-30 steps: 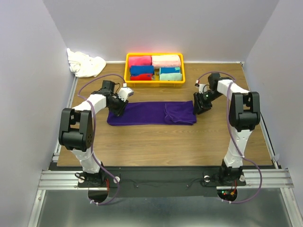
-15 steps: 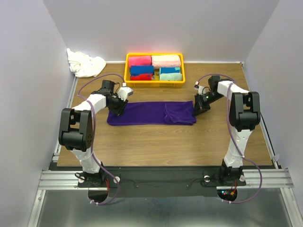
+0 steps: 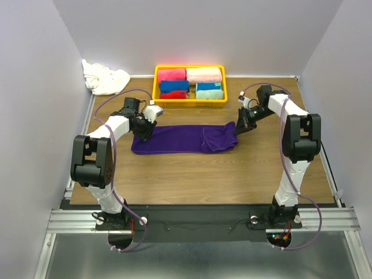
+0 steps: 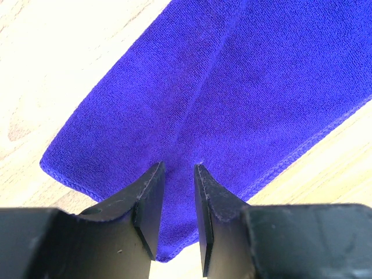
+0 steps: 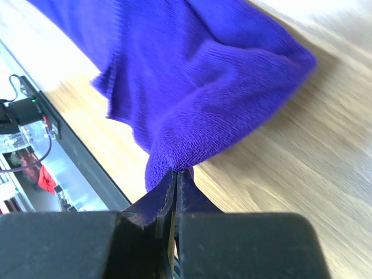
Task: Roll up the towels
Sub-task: Fold the towel, then roll the towel
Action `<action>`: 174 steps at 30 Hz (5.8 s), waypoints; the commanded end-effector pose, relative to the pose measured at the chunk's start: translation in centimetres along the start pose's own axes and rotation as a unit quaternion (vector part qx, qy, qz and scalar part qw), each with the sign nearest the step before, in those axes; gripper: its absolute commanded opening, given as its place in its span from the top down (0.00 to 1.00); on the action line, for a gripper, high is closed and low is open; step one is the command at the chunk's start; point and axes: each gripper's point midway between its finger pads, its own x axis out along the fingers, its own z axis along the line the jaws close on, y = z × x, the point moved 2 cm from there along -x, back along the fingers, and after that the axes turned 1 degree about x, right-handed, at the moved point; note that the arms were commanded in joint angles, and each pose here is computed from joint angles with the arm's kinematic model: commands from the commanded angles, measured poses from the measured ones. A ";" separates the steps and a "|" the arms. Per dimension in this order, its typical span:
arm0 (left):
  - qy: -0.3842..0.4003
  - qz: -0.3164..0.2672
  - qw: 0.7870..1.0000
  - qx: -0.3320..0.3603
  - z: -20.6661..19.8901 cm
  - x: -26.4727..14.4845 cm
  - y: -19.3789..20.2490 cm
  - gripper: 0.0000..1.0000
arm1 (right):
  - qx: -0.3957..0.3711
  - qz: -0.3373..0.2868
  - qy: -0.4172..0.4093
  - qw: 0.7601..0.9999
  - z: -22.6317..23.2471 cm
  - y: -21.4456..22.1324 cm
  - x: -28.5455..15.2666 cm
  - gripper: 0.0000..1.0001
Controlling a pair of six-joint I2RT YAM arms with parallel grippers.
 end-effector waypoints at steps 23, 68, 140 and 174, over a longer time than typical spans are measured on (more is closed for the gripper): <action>-0.004 -0.048 0.999 -0.020 0.9 -2.8 -2.4 0.61 | -0.057 0.067 -0.075 0.993 10.2 -1.2 10.8 0.99; 0.042 -0.014 0.999 0.006 -2.2 -0.9 -0.1 0.62 | -0.173 0.011 0.103 0.979 2.2 -5.9 9.2 0.68; 0.110 -0.159 0.885 0.423 -18.7 -9.6 -2.1 0.40 | -0.122 0.016 -0.101 0.987 14.3 5.2 3.3 0.62; 0.099 -0.112 0.821 0.551 -29.9 -1.3 7.4 0.67 | -0.112 0.058 0.035 0.991 9.6 7.2 11.9 0.84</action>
